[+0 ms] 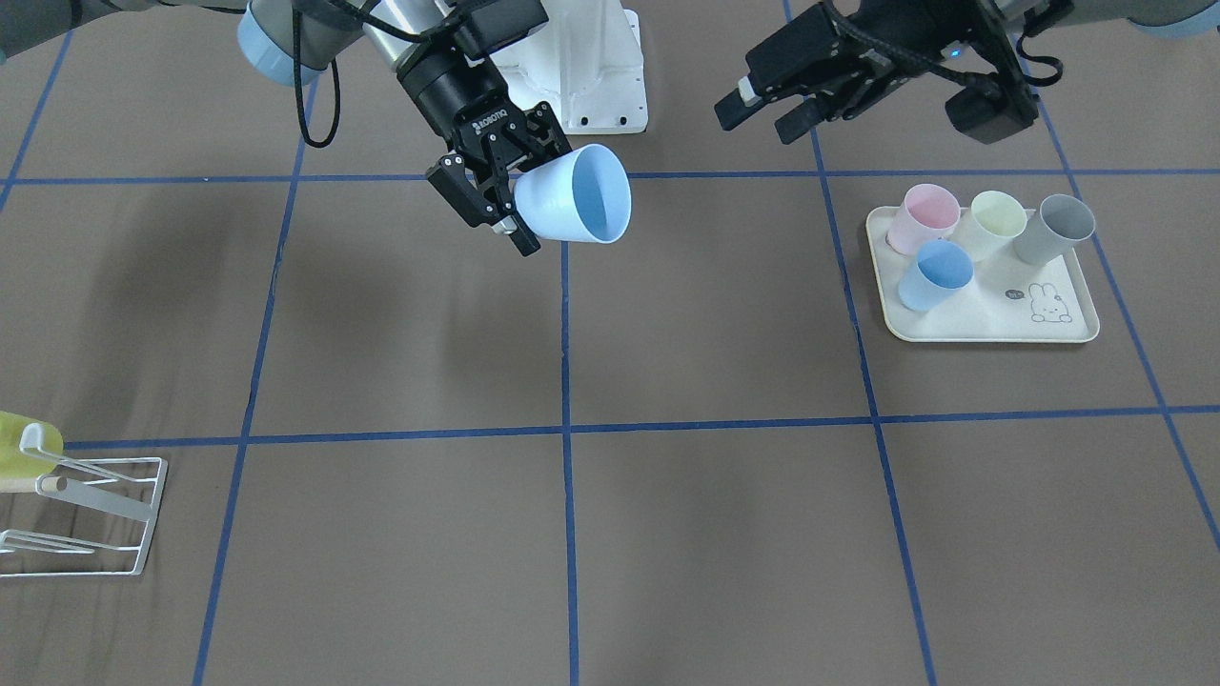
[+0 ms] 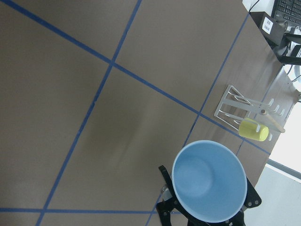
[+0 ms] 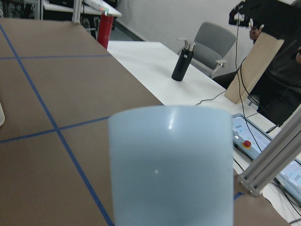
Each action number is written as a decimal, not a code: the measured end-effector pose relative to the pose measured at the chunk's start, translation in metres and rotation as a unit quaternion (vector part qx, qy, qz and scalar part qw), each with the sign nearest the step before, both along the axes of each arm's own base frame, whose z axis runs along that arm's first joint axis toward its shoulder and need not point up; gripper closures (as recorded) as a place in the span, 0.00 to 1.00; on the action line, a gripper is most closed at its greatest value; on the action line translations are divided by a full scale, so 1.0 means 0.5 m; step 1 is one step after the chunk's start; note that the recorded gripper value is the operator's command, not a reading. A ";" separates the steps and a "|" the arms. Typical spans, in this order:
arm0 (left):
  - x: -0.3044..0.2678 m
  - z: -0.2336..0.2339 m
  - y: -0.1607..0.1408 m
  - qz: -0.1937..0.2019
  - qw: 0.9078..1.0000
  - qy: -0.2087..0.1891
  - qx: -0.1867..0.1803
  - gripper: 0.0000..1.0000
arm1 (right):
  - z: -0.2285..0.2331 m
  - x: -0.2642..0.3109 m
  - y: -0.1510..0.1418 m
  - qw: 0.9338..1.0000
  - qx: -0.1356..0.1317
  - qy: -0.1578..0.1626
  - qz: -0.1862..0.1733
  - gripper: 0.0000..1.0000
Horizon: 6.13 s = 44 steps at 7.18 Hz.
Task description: Transfer IKEA cup to right arm and place on rack
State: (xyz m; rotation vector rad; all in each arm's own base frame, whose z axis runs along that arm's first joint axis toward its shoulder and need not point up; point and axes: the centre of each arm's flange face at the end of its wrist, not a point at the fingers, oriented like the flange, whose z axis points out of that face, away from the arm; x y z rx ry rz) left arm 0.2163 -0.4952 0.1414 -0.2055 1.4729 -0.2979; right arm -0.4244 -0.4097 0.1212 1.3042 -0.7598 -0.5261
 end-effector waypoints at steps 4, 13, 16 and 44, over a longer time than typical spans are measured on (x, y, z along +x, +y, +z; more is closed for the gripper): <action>-0.097 0.215 -0.025 -0.026 0.994 -0.061 0.084 0.00 | 0.042 0.157 -0.120 0.988 -0.064 0.136 -0.036 0.85; -0.360 0.586 -0.039 -0.009 0.934 -0.208 0.290 0.00 | 0.250 0.488 -0.283 0.834 0.096 0.540 -0.062 0.76; -0.403 0.636 -0.018 -0.009 0.923 -0.230 0.309 0.00 | 0.321 0.537 -0.348 0.691 0.146 0.702 -0.095 0.77; -0.398 0.660 -0.007 -0.003 0.929 -0.227 0.294 0.00 | 0.721 0.422 -0.499 0.448 0.120 0.868 -0.174 0.01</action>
